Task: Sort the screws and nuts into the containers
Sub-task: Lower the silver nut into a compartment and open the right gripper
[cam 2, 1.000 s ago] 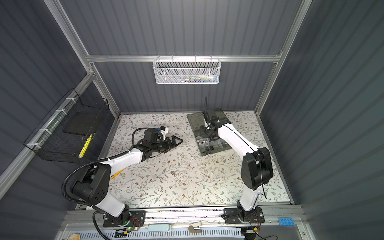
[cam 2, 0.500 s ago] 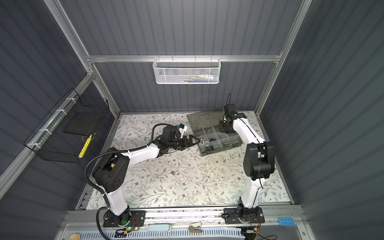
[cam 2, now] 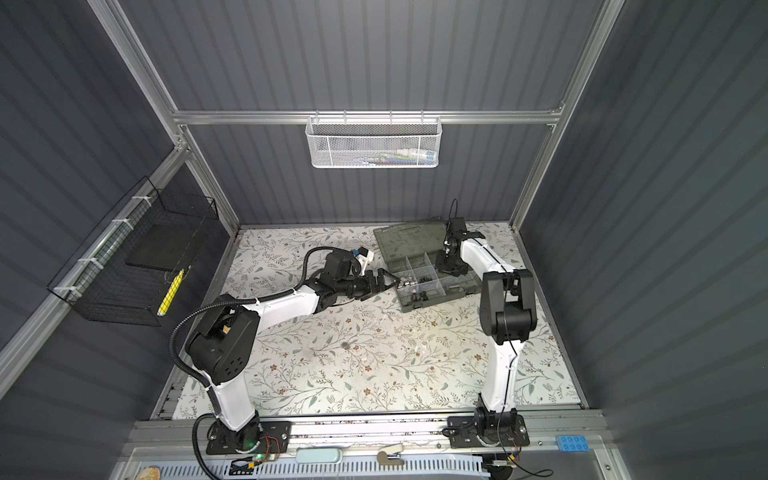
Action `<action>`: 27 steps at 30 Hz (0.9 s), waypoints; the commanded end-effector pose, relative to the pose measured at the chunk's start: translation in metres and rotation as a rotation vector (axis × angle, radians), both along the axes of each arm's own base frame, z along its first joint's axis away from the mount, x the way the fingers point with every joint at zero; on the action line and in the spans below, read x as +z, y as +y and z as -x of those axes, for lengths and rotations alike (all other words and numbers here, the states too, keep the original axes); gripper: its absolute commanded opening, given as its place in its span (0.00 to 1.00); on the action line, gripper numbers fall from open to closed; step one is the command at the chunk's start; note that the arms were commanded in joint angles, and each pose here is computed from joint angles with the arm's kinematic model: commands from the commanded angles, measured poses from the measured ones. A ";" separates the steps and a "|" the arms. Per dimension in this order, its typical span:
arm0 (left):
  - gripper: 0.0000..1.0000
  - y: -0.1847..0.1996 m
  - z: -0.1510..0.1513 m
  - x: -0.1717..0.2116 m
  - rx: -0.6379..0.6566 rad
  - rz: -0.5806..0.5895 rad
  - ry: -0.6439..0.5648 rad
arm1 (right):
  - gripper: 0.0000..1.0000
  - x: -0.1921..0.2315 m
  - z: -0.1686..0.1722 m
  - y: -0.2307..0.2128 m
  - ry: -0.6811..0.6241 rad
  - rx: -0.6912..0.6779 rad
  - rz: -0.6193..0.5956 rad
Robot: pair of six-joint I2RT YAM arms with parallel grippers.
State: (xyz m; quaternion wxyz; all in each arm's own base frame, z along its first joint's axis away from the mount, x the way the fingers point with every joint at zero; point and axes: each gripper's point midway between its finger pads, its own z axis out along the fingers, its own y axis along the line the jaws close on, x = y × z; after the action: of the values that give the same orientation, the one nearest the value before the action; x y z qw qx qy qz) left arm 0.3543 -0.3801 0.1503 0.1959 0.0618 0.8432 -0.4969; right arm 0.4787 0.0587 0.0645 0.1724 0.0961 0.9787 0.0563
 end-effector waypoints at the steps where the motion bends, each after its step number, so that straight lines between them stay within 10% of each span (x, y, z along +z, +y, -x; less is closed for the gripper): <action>1: 1.00 0.000 -0.001 0.013 -0.019 0.007 -0.025 | 0.31 0.001 -0.008 -0.001 -0.008 -0.007 -0.006; 27: 1.00 0.062 0.013 0.032 0.087 -0.029 -0.003 | 0.86 0.091 0.058 0.100 -0.215 0.269 -0.065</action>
State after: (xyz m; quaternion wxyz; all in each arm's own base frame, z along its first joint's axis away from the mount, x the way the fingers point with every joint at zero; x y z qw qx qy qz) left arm 0.3459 -0.3331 0.1828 0.2203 0.0441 0.8472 -0.4815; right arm 0.4326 0.1421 0.1569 0.2638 -0.0054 0.9580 0.1125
